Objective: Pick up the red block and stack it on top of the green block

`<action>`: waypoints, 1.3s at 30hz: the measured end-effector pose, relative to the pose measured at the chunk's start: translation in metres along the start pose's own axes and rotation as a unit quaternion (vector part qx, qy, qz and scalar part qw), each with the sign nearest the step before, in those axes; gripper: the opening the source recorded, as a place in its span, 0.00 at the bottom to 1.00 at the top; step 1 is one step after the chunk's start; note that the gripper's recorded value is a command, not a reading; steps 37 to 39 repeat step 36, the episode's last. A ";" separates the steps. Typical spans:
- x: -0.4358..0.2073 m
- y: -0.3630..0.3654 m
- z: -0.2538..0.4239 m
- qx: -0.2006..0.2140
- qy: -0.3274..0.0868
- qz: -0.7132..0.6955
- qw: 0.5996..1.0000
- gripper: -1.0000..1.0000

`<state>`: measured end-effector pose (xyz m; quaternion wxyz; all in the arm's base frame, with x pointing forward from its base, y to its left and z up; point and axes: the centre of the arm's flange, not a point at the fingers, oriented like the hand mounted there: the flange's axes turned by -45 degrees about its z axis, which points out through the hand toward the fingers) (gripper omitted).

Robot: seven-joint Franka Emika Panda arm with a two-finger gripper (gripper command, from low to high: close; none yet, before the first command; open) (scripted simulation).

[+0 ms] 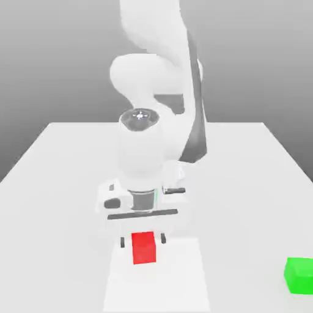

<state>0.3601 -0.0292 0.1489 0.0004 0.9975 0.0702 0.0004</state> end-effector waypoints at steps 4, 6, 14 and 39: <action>-0.001 0.000 0.004 0.000 0.000 0.000 1.000 0.00; 0.000 0.000 -0.004 0.000 0.000 0.000 1.000 0.00; 0.019 -0.016 -0.063 -0.004 -0.001 -0.032 0.999 0.00; 0.112 -0.313 -0.042 0.001 0.000 -0.376 0.927 1.00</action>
